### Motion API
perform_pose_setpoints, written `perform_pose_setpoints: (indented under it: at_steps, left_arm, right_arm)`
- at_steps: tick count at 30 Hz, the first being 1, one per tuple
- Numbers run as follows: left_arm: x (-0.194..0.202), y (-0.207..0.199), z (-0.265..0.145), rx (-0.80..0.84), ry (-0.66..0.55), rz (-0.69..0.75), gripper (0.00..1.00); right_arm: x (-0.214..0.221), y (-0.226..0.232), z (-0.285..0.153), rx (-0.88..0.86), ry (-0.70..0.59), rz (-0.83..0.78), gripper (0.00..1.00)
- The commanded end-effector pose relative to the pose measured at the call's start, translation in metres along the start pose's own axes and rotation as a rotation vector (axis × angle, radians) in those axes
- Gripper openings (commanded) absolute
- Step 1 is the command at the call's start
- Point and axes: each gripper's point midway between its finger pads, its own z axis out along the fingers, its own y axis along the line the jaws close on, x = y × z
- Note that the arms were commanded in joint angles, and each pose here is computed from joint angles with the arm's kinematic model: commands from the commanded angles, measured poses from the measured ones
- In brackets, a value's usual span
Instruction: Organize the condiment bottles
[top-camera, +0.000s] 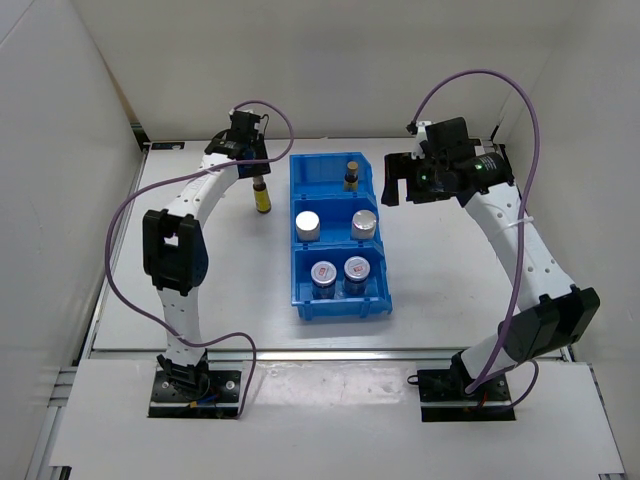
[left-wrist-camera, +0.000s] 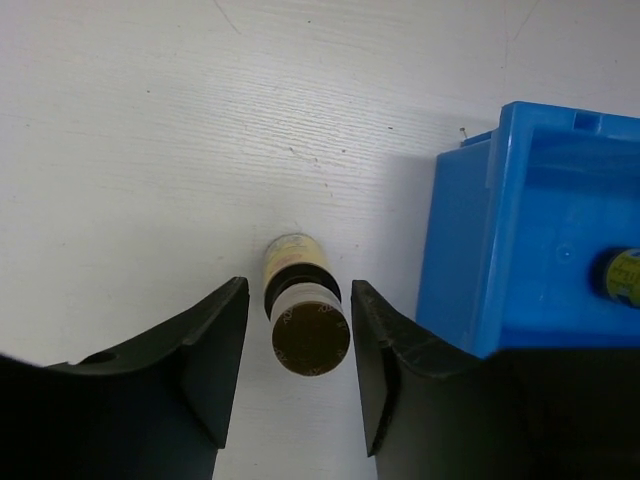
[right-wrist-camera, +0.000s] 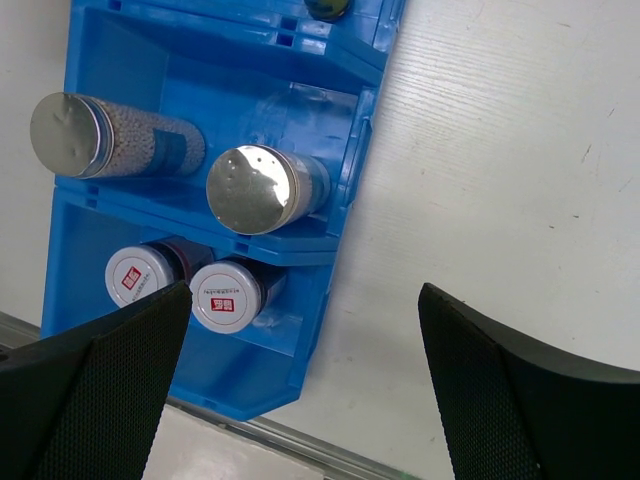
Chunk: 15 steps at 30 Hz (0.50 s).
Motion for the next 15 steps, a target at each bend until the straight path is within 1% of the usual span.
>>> perform_pose_setpoints:
  at_steps: [1, 2, 3, 5, 6, 9, 11, 14, 15]
  left_arm:
    - [-0.009, -0.009, -0.002, 0.041, -0.016, -0.007, 0.55]
    - [-0.005, -0.01, 0.002, 0.047, -0.005, -0.005, 0.53]
    - [-0.005, -0.01, 0.002, 0.047, -0.005, -0.005, 0.49]
    - [-0.004, -0.014, 0.001, 0.068, 0.003, -0.014, 0.42]
    - [-0.004, -0.015, 0.001, 0.068, 0.004, -0.023, 0.35]
    - [-0.004, -0.015, 0.001, 0.068, 0.004, -0.023, 0.23]
    - [-0.01, -0.016, -0.004, 0.075, -0.013, -0.036, 0.23]
    - [-0.033, -0.019, -0.024, 0.07, -0.08, -0.054, 0.23]
    - [-0.037, -0.017, -0.026, 0.058, -0.094, -0.057, 0.21]
  right_arm:
    - [-0.008, -0.001, -0.013, 0.01, -0.046, 0.005, 0.97]
    - [-0.008, -0.001, -0.013, 0.01, -0.046, 0.005, 0.97]
    - [-0.008, -0.001, -0.013, 0.01, -0.046, 0.005, 0.97]
    - [-0.008, -0.001, -0.013, 0.01, -0.046, 0.005, 0.97]
    - [-0.008, -0.001, -0.013, 0.01, -0.046, 0.005, 0.97]
    - [-0.006, -0.001, -0.013, 0.011, -0.037, 0.006, 0.97]
    - [-0.006, -0.001, -0.013, 0.011, -0.037, 0.006, 0.97]
    - [-0.009, -0.002, -0.015, 0.019, -0.048, 0.005, 0.97]
    - [-0.009, -0.002, -0.015, 0.019, -0.048, 0.005, 0.97]
